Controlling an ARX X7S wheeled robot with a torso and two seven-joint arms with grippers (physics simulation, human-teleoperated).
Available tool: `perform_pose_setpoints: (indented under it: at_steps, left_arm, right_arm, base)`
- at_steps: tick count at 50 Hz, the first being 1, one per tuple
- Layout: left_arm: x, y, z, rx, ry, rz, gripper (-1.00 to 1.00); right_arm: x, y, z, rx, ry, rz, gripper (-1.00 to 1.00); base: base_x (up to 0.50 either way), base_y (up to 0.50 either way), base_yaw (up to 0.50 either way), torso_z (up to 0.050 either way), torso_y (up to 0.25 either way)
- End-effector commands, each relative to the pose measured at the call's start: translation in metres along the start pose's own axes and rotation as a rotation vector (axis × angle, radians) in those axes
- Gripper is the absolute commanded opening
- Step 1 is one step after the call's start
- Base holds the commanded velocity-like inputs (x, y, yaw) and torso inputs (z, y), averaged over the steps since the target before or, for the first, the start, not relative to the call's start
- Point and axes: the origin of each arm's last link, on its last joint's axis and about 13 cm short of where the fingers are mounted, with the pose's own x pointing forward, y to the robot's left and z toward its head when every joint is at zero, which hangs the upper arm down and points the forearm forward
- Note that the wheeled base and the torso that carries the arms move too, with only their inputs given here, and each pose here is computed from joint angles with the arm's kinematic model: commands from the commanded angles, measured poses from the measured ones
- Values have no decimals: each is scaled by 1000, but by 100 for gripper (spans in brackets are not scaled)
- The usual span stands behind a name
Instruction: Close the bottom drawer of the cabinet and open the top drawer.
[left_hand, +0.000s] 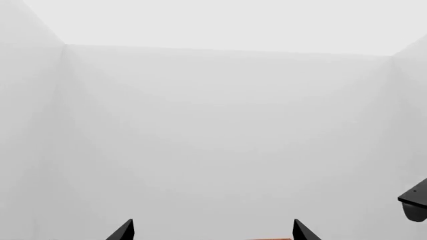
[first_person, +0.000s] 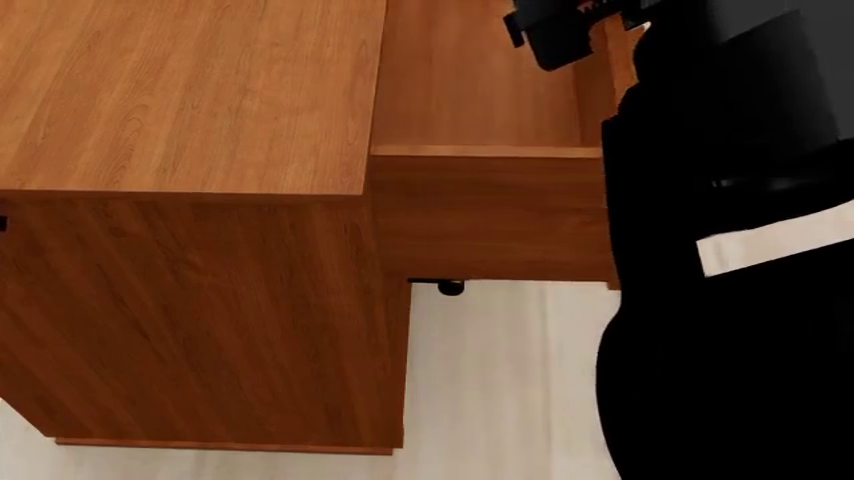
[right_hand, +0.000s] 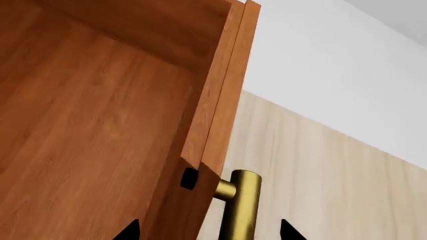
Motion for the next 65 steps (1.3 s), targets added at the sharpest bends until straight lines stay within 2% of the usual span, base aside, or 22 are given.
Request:
perform_pose_setpoints:
  at_steps: [1, 19, 40, 65]
  left_arm:
    - [-1, 0, 0, -2, 0, 0, 100]
    - [1, -2, 2, -6, -7, -9, 100]
    - [5, -3, 3, -8, -13, -10, 100]
    - [4, -3, 4, -6, -15, -14, 100]
  right_arm:
    - [3, -20, -16, -2, 78, -86, 100]
    - [-16, -50, -36, 83, 95, -159, 100]
    - [-29, -66, -51, 133, 110, -203, 100]
    - [-39, -77, -49, 146, 118, -286, 100]
  base:
    - [0, 0, 0, 0, 0]
    - [0, 0, -1, 0, -1]
    - [0, 0, -1, 0, 0]
    - [0, -1, -3, 0, 0]
